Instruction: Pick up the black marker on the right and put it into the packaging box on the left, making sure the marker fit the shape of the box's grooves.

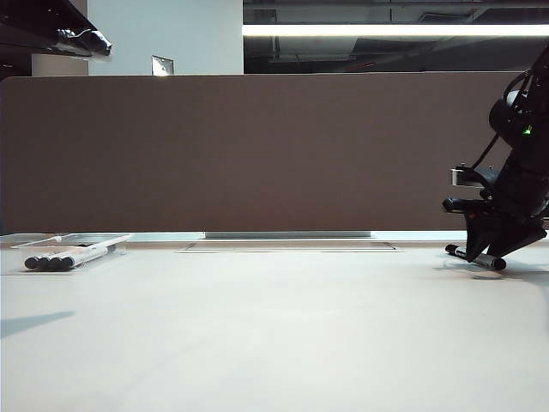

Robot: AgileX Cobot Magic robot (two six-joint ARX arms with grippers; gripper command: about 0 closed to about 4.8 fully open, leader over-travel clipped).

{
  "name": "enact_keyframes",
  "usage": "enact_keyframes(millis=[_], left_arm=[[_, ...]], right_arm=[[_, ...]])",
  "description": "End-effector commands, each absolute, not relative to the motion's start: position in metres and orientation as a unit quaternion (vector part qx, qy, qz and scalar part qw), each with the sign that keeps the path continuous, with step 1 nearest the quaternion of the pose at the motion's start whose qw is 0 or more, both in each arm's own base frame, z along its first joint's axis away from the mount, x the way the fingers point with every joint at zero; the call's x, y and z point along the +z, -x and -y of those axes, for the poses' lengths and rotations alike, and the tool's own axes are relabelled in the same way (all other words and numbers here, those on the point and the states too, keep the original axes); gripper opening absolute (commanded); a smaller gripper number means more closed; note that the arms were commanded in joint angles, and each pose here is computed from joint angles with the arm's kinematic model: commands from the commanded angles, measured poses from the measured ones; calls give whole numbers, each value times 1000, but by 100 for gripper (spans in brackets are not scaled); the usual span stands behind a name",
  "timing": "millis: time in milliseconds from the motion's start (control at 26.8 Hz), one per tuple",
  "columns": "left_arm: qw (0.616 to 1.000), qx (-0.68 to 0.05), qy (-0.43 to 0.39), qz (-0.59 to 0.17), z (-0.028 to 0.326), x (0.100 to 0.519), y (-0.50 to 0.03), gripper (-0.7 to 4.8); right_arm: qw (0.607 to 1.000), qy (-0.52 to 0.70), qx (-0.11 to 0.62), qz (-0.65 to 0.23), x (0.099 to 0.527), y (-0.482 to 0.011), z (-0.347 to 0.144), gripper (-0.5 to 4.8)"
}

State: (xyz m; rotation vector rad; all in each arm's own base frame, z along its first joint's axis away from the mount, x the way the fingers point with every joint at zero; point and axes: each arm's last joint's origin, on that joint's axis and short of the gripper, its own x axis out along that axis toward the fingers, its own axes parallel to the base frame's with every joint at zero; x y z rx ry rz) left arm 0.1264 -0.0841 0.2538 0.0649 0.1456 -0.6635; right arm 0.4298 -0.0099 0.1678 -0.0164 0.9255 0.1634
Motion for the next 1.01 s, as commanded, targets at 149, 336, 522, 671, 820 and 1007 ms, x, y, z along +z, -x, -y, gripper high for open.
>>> enact_keyframes(millis=[149,336,522,671,820,1007], left_arm=[[943,-326,-29,-67,84,256,-126,-6],[943,-326,-29,-68,84,255,-126,-6],[942,-322,11,-95,84,251,-126,-6],[941,-320,8,-113,86,243,-129,-6],[937,-318,1,-141,94,233,-142,-6],[936,-317,-1,-153,103,223,-156,-6]], right_arm=[[893,9,81,-443,170,-430,9,6],[895,9,81,-438,175,-429,9,-4],[906,10,87,-415,205,-420,6,-4],[920,-5,126,-371,224,-407,3,-4],[930,-11,161,-329,231,-384,-7,-4],[918,-15,213,-334,230,-361,-34,-4]])
